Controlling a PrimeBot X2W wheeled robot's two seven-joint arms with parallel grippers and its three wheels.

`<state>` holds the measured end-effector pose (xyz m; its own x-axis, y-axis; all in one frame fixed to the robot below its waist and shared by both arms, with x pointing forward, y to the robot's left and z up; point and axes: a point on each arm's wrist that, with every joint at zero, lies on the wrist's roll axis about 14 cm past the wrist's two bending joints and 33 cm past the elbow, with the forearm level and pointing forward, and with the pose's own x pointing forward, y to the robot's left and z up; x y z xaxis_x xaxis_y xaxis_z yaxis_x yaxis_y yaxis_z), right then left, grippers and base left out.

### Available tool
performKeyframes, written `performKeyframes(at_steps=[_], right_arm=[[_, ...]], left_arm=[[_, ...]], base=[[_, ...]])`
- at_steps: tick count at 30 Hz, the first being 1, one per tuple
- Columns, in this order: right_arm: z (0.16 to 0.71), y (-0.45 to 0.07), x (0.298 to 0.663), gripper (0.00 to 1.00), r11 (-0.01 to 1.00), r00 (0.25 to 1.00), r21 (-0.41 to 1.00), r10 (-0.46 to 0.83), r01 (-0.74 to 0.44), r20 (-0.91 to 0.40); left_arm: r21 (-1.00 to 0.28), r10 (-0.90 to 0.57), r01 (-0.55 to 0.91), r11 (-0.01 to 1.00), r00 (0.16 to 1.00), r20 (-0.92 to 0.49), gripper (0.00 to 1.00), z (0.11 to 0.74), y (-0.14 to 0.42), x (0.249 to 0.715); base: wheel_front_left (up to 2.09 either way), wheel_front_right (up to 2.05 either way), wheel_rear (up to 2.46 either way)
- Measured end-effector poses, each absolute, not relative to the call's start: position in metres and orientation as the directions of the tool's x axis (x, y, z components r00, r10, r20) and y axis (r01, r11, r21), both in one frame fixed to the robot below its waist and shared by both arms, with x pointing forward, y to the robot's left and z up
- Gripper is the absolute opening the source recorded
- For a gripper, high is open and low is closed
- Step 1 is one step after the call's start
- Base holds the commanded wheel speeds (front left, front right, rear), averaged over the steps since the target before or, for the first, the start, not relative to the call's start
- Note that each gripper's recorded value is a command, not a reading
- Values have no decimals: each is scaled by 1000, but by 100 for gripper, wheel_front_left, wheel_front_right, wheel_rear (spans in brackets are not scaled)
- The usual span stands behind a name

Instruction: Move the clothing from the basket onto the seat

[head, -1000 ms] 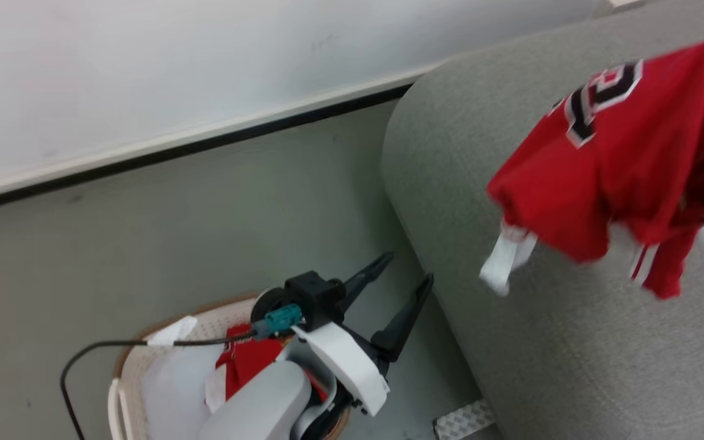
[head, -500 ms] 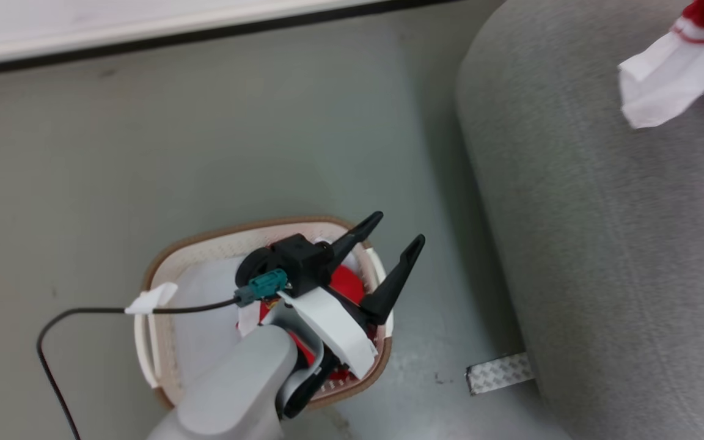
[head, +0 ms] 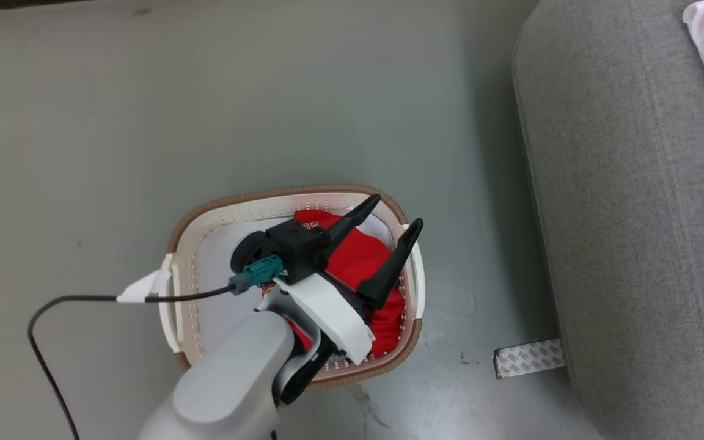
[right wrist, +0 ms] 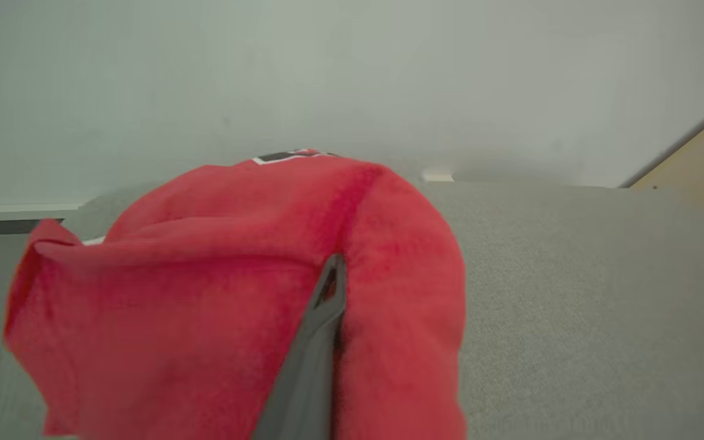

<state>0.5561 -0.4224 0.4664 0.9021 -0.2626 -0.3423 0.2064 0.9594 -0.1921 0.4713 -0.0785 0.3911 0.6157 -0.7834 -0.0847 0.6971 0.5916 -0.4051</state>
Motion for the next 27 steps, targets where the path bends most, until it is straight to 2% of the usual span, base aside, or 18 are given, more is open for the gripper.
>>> performKeyframes(at_steps=[6, 7, 9, 10, 11, 16, 27], right_arm=[[424, -429, 537, 2, 954, 822, -168, -298, 247, -486], [423, -429, 536, 18, 954, 820, -159, -300, 255, -488], [423, -430, 534, 42, 954, 820, -151, -301, 260, -487], [424, -430, 533, 61, 954, 819, -151, -301, 260, -488], [425, -429, 532, 100, 954, 817, -150, -300, 260, -493], [431, -428, 515, 100, 956, 794, -138, -293, 260, -532], [455, -419, 451, 100, 969, 761, -157, -245, 189, -601]], left_arm=[[-405, -777, 688, 602, 622, -97, 100, 383, -74, 476], [-405, -777, 688, 602, 623, -96, 100, 383, -74, 476], [-403, -778, 691, 601, 621, -94, 100, 384, -75, 477], [-400, -779, 693, 600, 620, -94, 100, 385, -76, 477], [-395, -780, 696, 600, 619, -92, 100, 386, -76, 477], [-374, -776, 704, 603, 626, -71, 100, 403, -76, 477], [-344, -758, 703, 622, 652, -37, 100, 448, -71, 450]], base=[[0, 0, 0], [0, 0, 0], [0, 0, 0], [0, 0, 0], [0, 0, 0], [0, 0, 0], [0, 0, 0]])
